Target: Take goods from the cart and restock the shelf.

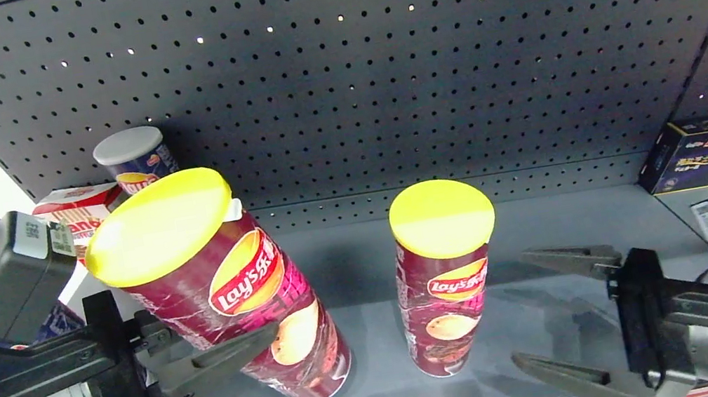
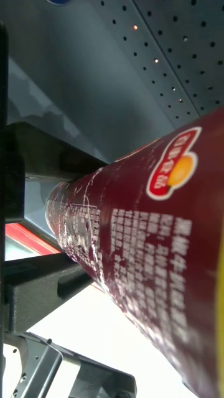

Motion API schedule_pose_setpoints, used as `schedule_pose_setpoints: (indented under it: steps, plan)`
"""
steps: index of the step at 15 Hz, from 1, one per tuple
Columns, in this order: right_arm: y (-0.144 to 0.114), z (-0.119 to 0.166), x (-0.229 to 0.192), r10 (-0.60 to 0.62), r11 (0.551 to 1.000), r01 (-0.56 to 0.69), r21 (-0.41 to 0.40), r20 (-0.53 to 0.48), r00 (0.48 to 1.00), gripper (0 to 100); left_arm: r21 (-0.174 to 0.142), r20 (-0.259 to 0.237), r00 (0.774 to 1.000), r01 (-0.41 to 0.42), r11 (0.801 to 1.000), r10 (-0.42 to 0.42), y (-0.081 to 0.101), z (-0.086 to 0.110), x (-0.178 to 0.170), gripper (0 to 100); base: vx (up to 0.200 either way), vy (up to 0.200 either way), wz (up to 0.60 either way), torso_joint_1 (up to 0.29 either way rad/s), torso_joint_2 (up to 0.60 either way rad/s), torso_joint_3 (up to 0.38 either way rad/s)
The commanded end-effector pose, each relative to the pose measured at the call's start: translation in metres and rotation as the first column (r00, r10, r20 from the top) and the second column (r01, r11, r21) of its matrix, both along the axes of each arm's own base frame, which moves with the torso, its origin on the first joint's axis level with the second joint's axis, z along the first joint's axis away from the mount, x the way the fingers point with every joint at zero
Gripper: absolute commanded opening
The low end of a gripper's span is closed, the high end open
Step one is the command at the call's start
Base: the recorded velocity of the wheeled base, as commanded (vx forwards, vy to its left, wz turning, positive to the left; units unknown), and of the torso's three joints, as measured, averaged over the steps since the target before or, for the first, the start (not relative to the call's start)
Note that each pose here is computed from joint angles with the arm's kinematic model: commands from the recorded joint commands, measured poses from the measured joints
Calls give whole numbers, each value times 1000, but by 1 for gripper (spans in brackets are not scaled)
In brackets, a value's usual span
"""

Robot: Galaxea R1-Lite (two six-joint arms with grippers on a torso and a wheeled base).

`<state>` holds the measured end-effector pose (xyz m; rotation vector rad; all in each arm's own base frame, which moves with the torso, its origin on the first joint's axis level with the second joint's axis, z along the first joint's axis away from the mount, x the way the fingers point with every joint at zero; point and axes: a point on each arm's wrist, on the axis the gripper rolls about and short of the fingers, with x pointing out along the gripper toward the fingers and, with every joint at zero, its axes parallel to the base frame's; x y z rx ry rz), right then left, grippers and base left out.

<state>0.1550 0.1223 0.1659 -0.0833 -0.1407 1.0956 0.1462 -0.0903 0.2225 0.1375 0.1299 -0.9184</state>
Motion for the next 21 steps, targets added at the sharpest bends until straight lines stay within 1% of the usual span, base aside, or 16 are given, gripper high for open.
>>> schedule_pose_setpoints:
  steps: [1,2,3,4,5,6,7,8,9,11,14,16,17,18,20,21]
  plan:
    - [-40,13,-25,-119,992,115,52,82,990,100,-4,7,1000,0,1000,0,1,1,-2,0,0,0,0,0,0,0]
    - [-63,15,-35,-236,971,232,58,91,967,100,-4,8,1000,1,1000,-1,1,1,-3,0,0,0,0,0,0,0]
    - [-77,19,-43,-332,943,326,71,103,938,100,-4,8,1000,1,1000,-1,1,1,-3,0,0,0,0,0,0,0]
    - [-83,20,-48,-395,918,388,78,100,913,100,-4,10,1000,1,1000,-1,1,2,-3,0,0,0,0,0,0,0]
    - [-88,21,-56,-474,880,468,87,90,876,100,-5,10,1000,2,1000,-2,1,1,-3,0,0,0,0,0,0,0]
    - [-94,20,-68,-560,827,553,98,73,825,100,-4,8,1000,4,1000,-4,1,1,-3,0,0,0,0,0,0,0]
    - [-100,16,-88,-624,780,619,91,51,780,100,-4,8,1000,5,1000,-5,1,1,-3,0,0,0,0,0,0,0]
    - [-100,16,-88,-624,780,619,91,51,780,100,-4,8,1000,5,1000,-5,1,1,-3,0,0,0,0,0,0,0]
    - [-110,3,-118,-660,751,659,53,18,751,100,-3,5,1000,5,1000,-5,1,0,-3,0,0,0,0,0,0,0]
    - [-117,-10,-141,-688,725,688,34,2,725,100,-4,8,1000,5,1000,-5,1,0,-3,0,0,0,0,0,0,0]
    - [-122,-27,-160,-775,632,775,15,-17,632,100,-4,8,1000,7,1000,-7,2,0,-4,0,0,0,0,0,0,0]
    - [-122,-42,-171,-827,562,827,6,-24,562,100,-5,9,1000,7,1000,-7,2,1,-4,0,0,0,0,0,0,0]
    - [-122,-50,-176,-845,534,845,0,-31,534,100,-6,12,1000,10,1000,-10,2,1,-5,0,0,0,0,0,0,0]
    - [-122,-61,-181,-859,510,860,-11,-37,510,100,-7,13,1000,11,1000,-11,2,2,-6,0,0,0,0,0,0,0]
    - [-121,-77,-183,-875,483,875,-20,-53,481,100,-9,17,1000,10,1000,-10,2,2,-6,0,0,0,0,0,0,0]
    - [-123,-82,-180,-902,431,902,-17,-42,430,100,-11,20,1000,8,1000,-8,3,3,-7,0,0,0,0,0,0,0]
